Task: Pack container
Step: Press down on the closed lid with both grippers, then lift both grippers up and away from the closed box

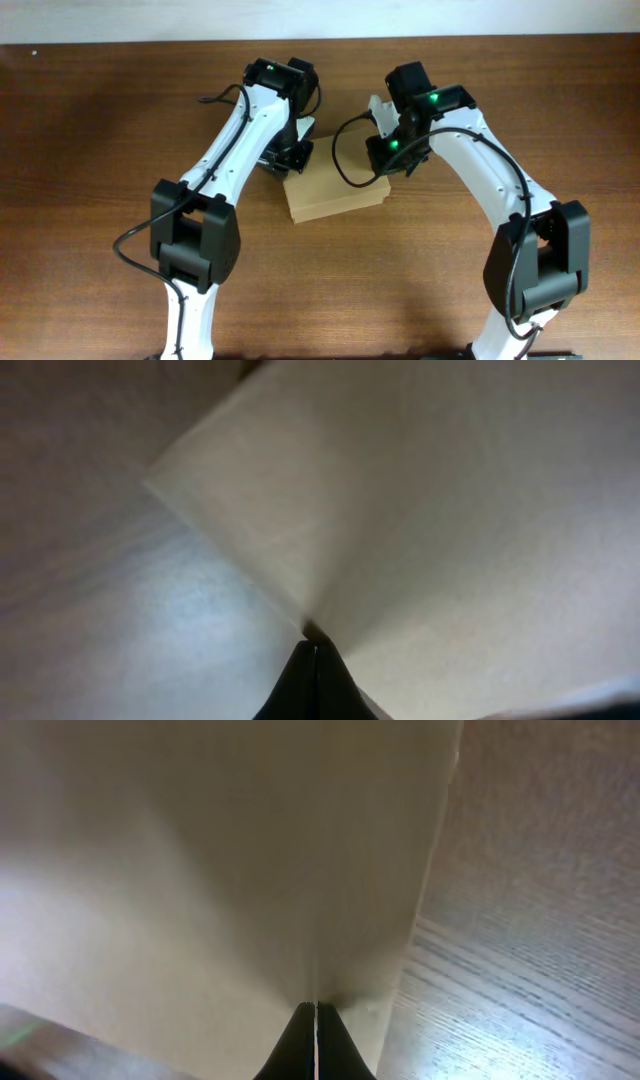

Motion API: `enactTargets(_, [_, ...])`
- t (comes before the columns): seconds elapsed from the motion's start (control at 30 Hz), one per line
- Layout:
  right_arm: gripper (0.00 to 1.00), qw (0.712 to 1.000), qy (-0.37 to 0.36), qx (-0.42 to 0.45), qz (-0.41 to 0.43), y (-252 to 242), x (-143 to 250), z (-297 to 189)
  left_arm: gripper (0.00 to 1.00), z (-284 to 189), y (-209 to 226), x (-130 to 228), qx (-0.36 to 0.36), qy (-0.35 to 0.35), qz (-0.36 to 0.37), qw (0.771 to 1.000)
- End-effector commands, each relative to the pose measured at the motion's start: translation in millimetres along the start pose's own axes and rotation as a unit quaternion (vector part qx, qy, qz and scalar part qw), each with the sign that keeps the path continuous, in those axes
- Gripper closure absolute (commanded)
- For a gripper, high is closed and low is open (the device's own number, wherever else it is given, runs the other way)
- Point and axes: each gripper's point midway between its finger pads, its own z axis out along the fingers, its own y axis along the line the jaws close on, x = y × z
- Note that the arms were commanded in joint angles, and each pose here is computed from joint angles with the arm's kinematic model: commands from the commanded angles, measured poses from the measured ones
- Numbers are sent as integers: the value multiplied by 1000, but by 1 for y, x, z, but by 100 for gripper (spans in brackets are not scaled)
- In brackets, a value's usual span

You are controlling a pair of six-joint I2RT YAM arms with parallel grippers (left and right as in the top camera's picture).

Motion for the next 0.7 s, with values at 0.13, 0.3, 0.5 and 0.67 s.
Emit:
enactTargets(0.13, [96,993,-116,22,29,-27,-44,-95,98,-64,51,-22,-9,-120,-79,990])
enactTargets(0.3, [96,988,-136,35,65,-59,-46,-117,94,-88,101,-35,-10,-174,-135,975])
enactTargets(0.5, [96,983,-147,49,100,-93,-43,-128,86,-90,152,-35,-18,-195,-188,962])
enactTargets(0.67, [96,977,-159,59,126,-118,-39,-137,84,-96,190,-39,-23,-228,-224,947])
